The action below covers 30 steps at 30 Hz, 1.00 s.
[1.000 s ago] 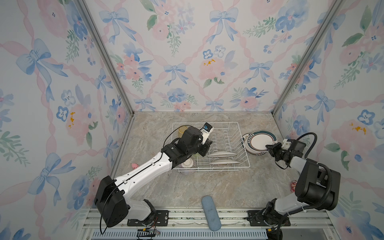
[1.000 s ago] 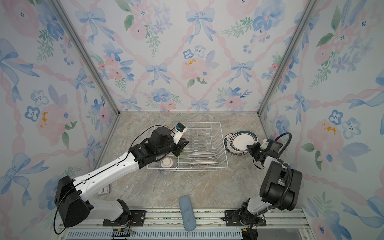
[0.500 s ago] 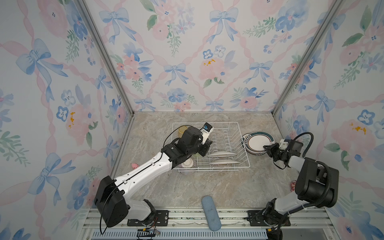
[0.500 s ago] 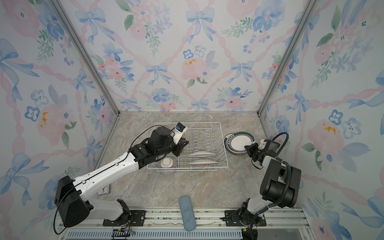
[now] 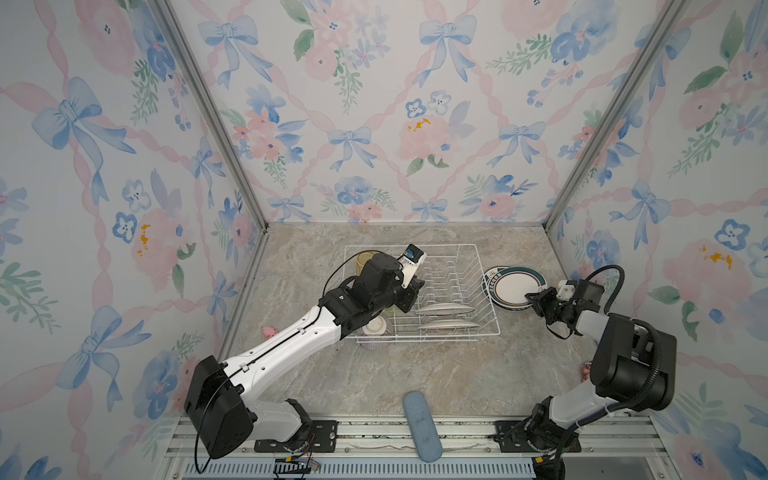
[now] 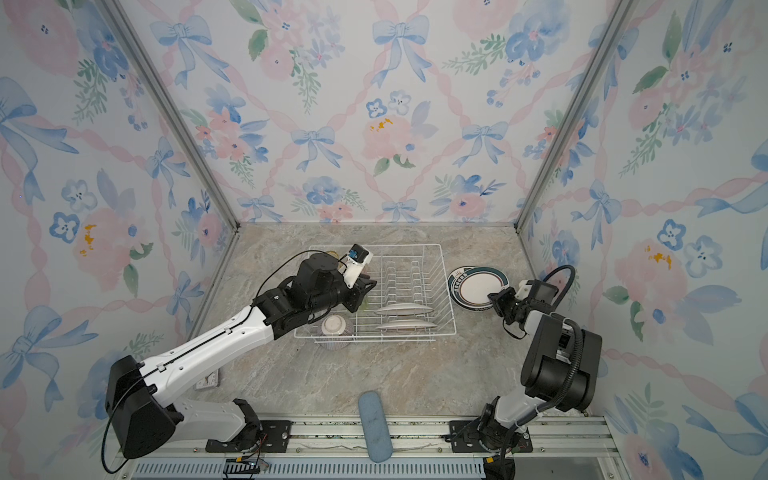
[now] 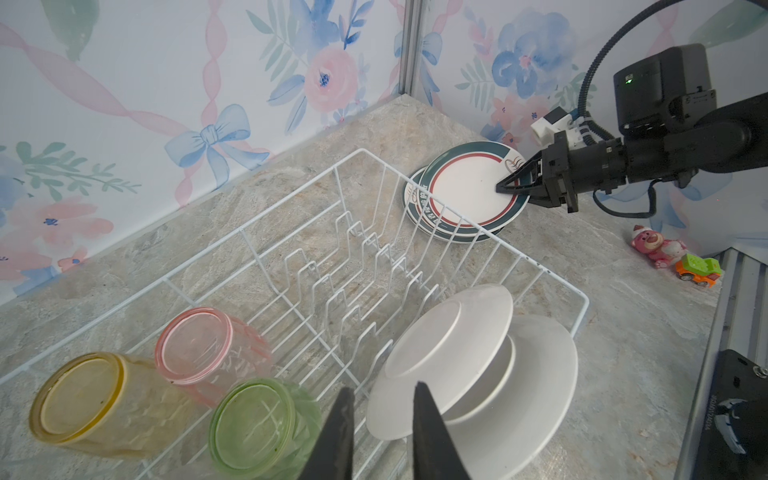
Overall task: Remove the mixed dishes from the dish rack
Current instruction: 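Lower the red-rimmed plate onto the plate stack with the right gripper, then open and lift the right gripper while the left gripper moves over the rack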
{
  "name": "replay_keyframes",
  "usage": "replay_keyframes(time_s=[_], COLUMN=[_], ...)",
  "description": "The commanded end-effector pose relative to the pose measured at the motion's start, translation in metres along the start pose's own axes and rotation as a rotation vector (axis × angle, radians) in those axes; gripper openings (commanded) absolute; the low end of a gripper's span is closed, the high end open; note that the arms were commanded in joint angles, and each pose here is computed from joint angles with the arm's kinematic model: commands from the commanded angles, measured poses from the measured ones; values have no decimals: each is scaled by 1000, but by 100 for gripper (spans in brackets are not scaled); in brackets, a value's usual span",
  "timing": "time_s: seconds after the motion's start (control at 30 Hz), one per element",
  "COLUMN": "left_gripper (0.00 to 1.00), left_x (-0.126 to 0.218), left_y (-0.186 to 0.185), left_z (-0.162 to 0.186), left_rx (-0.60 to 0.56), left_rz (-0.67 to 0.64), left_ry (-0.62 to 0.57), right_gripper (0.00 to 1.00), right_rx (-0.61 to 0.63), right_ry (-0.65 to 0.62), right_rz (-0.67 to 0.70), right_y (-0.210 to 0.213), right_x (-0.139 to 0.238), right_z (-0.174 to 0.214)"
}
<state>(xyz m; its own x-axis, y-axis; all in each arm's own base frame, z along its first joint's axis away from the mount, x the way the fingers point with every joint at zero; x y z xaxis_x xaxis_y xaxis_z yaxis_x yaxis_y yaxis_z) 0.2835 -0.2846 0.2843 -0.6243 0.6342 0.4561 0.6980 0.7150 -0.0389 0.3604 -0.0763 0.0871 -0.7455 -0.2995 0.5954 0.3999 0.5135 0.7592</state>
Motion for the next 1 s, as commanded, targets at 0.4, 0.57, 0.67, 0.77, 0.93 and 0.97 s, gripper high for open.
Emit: replay_keyframes(time_s=[0.4, 0.57, 0.67, 0.77, 0.93, 0.97], left_gripper=[21, 21, 22, 22, 22, 22], left_x=[6, 5, 5, 4, 5, 5], left_y=[1, 1, 2, 1, 1, 1], left_z=[1, 4, 6, 7, 8, 8], left_rx=[4, 0, -1, -1, -1, -1], left_rz=[3, -1, -4, -1, 4, 4], left_ry=[-14, -9, -4, 0, 0, -1], right_gripper=[26, 34, 36, 37, 39, 39], right_rx=[76, 105, 120, 140, 159, 162], right_ry=[26, 34, 37, 38, 49, 51], right_rz=[51, 90, 113, 149, 188, 192], right_y=[4, 4, 4, 2, -2, -2], right_x=[2, 8, 11, 15, 18, 18], right_z=[0, 2, 4, 5, 8, 8])
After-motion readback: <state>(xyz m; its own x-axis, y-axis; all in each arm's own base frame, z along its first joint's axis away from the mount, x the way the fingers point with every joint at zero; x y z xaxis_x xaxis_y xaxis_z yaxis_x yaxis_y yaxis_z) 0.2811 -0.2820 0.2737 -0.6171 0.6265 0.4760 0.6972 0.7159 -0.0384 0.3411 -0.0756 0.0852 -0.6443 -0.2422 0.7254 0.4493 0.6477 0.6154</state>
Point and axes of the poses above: each gripper's point midway between its finger pads, its own x axis back along the fingers, its own y axis along the line the jaws close on, z = x × y, the point moved 3 cm from there along x, back along the fingers, and after that the axes turned 1 degree about x, right-handed, at the moved point
